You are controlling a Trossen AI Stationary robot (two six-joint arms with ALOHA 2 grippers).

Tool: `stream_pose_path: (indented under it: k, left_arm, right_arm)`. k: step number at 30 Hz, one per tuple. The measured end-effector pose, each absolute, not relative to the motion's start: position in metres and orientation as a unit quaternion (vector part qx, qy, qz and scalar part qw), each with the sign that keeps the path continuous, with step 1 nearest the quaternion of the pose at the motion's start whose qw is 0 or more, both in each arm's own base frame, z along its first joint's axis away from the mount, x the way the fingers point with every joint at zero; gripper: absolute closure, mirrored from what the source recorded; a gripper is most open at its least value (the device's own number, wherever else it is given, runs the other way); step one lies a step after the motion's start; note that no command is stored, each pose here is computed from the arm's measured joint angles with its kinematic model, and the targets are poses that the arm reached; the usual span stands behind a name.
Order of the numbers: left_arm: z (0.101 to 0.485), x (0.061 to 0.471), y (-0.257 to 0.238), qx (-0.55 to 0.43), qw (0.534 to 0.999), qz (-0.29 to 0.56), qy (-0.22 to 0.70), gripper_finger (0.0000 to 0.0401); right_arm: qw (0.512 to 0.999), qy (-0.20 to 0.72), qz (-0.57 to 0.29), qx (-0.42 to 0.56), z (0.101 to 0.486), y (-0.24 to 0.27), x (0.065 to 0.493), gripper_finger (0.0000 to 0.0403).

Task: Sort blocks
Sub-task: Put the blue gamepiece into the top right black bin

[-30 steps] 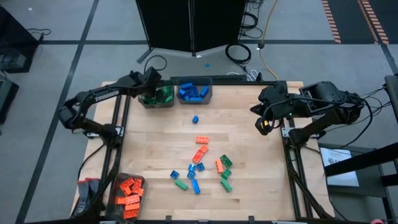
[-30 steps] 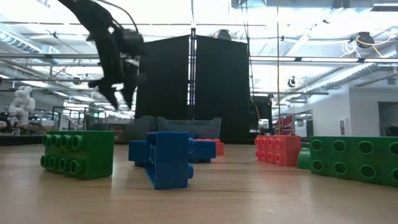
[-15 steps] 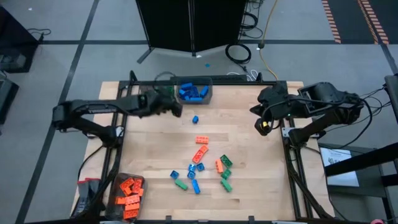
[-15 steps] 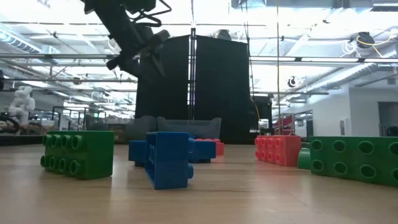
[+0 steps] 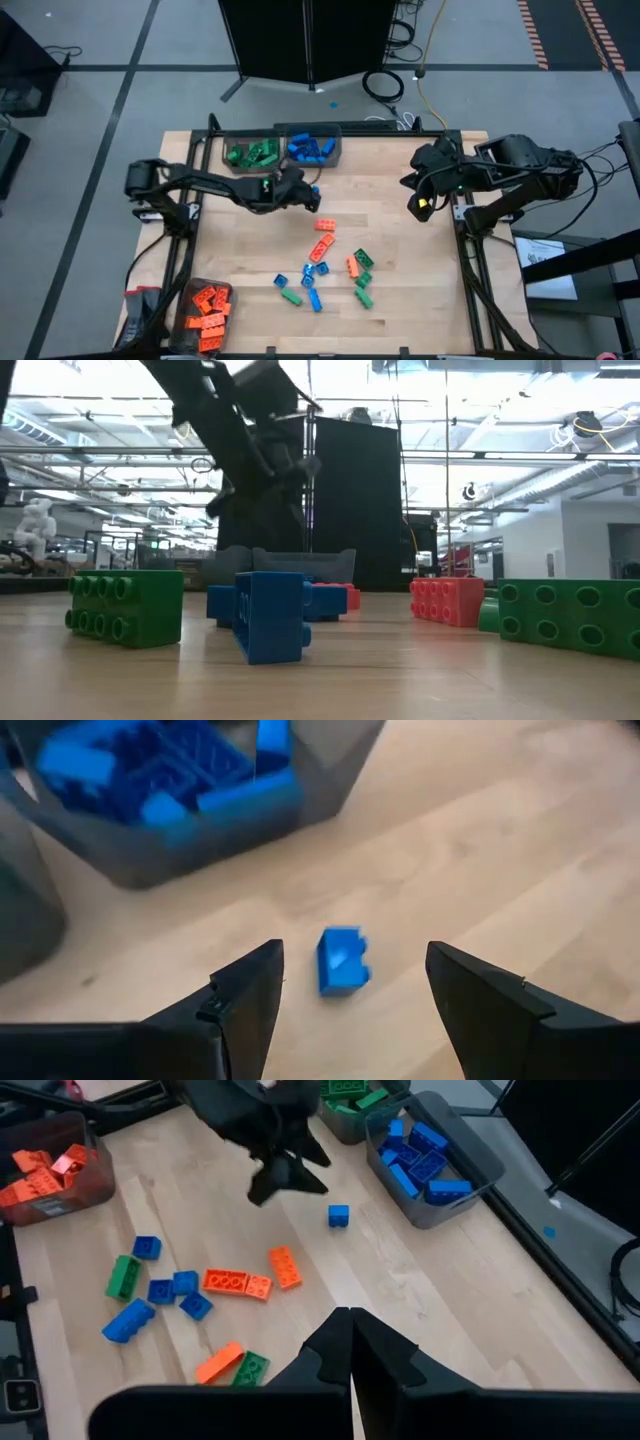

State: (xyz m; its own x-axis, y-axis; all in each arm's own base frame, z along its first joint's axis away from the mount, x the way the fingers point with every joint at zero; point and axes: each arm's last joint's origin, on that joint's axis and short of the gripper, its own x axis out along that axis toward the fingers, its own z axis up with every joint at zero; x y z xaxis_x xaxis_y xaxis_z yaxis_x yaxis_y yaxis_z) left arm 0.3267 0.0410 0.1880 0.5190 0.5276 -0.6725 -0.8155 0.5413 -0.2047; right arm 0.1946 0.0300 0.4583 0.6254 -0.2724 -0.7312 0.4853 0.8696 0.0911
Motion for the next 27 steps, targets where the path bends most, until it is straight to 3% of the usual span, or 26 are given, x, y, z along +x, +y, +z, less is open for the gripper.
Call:
stream_pose_path:
  k: [12, 27]
  left_arm:
    - [0.131, 0.347, 0.044, -0.242, 0.82, 0.418, 0.307, 0.0155]
    - [0.099, 0.362, 0.051, -0.253, 0.834, 0.379, 0.312, 0.0164]
  right_arm:
    - [0.888, 0.381, -0.203, 0.156, 0.458, 0.031, 0.195, 0.0403]
    - [0.886, 0.388, -0.189, 0.169, 0.458, 0.032, 0.195, 0.0403]
